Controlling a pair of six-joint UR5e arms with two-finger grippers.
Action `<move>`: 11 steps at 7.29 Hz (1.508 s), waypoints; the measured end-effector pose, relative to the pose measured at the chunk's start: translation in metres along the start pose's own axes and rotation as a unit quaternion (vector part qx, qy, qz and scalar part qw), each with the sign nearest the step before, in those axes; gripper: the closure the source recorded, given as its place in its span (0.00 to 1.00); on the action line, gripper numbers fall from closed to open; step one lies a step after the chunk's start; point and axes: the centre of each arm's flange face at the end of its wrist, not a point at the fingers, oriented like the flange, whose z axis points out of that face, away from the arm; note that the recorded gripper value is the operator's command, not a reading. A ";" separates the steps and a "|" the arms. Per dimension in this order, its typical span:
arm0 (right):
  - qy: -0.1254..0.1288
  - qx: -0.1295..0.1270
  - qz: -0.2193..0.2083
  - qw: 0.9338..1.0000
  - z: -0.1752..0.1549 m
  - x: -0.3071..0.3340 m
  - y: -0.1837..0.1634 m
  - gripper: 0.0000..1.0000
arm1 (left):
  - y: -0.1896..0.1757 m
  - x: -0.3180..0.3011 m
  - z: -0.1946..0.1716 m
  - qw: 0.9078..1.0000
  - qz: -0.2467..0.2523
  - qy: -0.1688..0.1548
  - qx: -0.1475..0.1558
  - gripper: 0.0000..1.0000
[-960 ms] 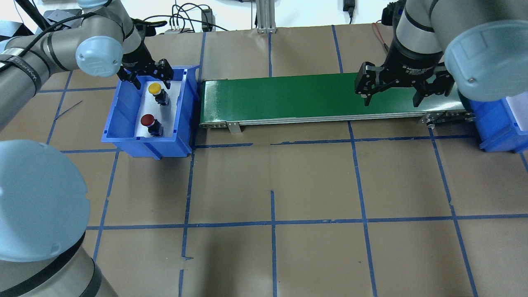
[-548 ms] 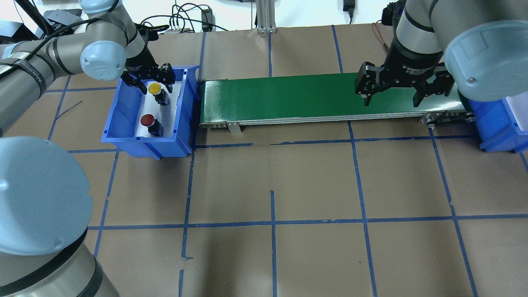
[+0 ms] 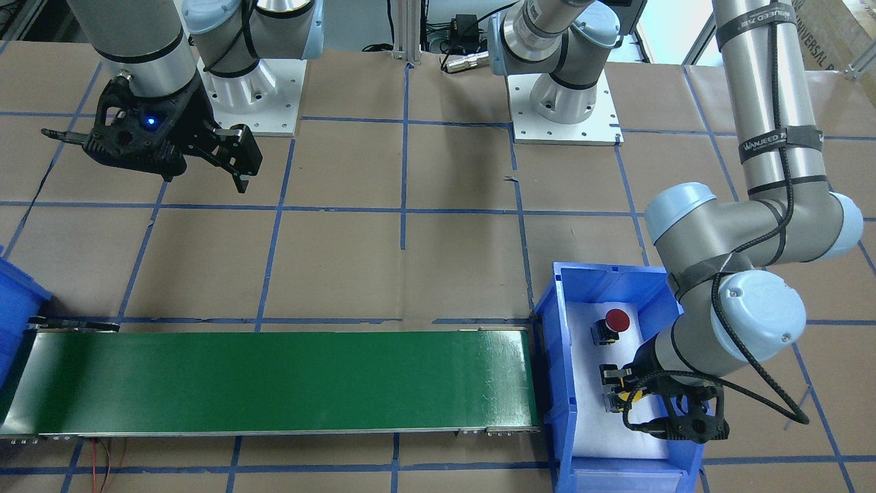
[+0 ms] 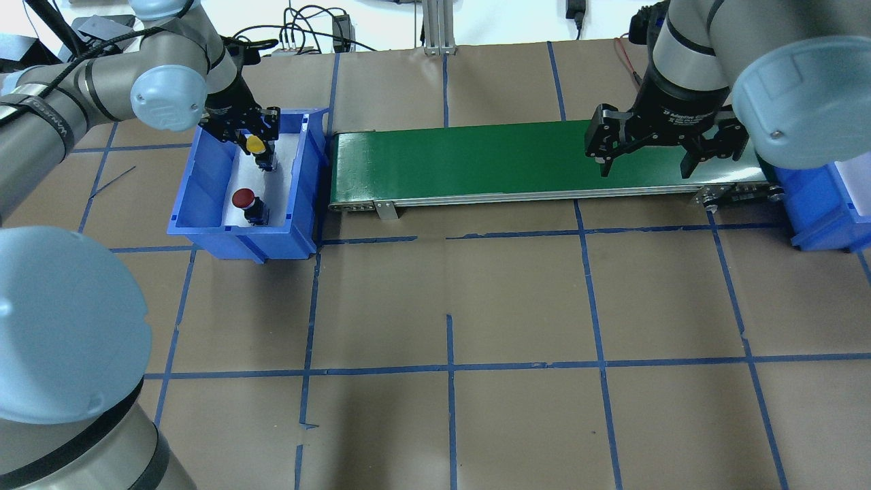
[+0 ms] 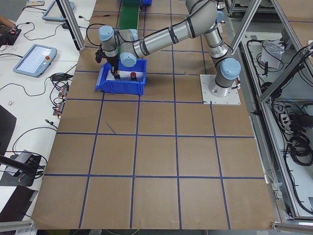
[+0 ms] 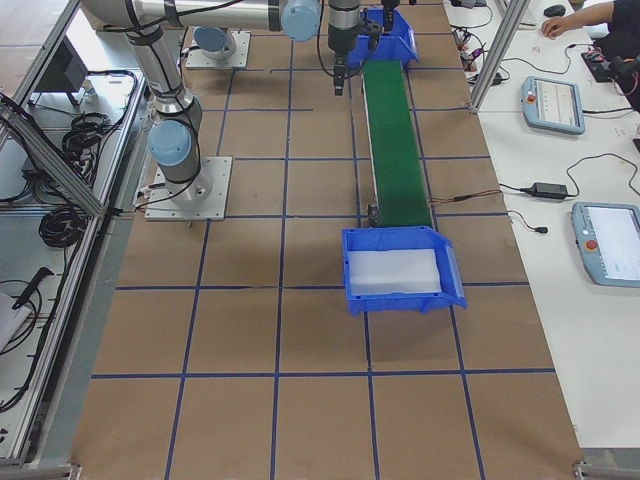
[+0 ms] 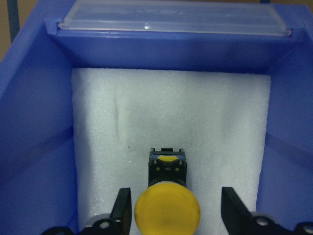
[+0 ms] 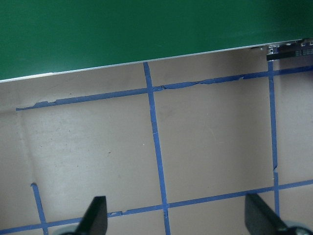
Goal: Transport two buttons from left to right
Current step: 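Lift the yellow button and carry it onto the conveyor start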
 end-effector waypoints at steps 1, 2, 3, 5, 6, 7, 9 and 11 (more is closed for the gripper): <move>0.000 0.000 0.000 1.000 0.000 0.000 0.000 0.00 | 0.003 0.000 -0.018 1.000 0.000 -0.002 0.010 0.68; 0.000 0.000 0.000 1.000 0.000 0.000 0.000 0.00 | 0.010 0.001 -0.042 1.000 -0.001 -0.003 0.018 0.68; 0.000 0.000 0.000 1.000 0.000 0.000 0.001 0.00 | 0.019 0.004 -0.068 1.000 -0.003 -0.001 0.024 0.68; 0.000 0.000 -0.001 1.000 0.001 -0.001 0.001 0.00 | 0.035 0.025 -0.109 0.999 -0.012 0.011 0.039 0.68; 0.000 0.000 -0.001 1.000 0.001 -0.001 0.001 0.00 | 0.036 0.053 -0.123 0.998 -0.010 0.025 0.052 0.68; 0.000 0.000 -0.001 1.000 0.001 -0.001 0.001 0.00 | 0.034 0.087 -0.130 0.998 -0.009 0.034 0.060 0.69; 0.000 0.000 -0.001 1.000 0.001 -0.001 0.001 0.00 | 0.032 0.150 -0.109 0.998 -0.024 0.043 0.045 0.69; 0.000 0.000 -0.001 1.000 0.001 -0.001 0.001 0.00 | 0.030 0.178 -0.072 0.999 -0.023 0.042 0.017 0.66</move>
